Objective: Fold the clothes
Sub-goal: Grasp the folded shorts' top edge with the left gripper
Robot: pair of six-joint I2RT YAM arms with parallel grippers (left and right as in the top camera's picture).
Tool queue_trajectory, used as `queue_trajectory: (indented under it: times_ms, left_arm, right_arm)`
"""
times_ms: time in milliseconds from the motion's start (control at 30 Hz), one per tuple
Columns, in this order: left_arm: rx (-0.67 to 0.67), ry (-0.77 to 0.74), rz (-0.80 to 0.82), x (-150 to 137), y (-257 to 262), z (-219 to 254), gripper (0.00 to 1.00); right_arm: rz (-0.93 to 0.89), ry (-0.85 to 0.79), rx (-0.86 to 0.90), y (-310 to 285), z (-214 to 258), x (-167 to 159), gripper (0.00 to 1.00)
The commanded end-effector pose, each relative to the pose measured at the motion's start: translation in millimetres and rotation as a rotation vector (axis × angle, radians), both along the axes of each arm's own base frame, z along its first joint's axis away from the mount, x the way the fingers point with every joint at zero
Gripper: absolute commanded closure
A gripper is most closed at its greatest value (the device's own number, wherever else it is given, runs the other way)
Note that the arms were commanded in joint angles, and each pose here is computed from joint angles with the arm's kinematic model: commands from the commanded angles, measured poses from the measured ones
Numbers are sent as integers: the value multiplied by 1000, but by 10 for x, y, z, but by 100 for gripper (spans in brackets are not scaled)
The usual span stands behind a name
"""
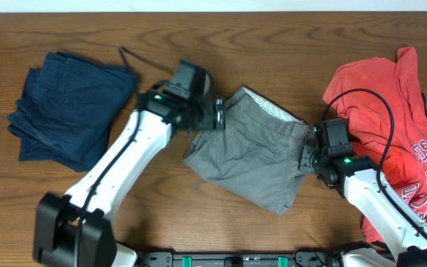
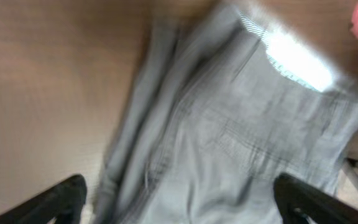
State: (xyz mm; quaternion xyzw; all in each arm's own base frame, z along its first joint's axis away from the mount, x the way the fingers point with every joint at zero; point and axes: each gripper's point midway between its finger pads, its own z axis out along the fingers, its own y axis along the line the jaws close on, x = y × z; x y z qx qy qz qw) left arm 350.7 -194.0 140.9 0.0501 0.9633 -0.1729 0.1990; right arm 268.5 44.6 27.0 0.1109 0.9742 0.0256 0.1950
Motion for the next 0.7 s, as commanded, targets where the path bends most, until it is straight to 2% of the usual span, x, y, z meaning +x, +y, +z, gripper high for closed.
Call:
queue_trajectory:
  times_ms: [0, 100, 200, 300, 433, 667]
  left_arm:
    - [98, -127, -131, 212, 67, 3, 2]
    - [120, -153, -175, 351, 37, -135, 2]
    - [89, -112, -206, 396, -57, -373, 2]
    - [-12, -55, -296, 341, -284, -598, 2]
    - [-54, 5, -321, 331, -387, -901, 2]
    - [-173, 154, -369, 105, -582, -1254, 2]
  right_arm:
    - [-32, 12, 22, -11, 24, -2, 57]
    - [-20, 26, 49, 37, 14, -28, 54]
    - [-16, 30, 58, 55, 12, -35, 54]
    - [-17, 36, 57, 51, 7, -49, 53]
    - [-17, 46, 54, 47, -2, -72, 53]
    - [-17, 45, 54, 46, -2, -71, 53]
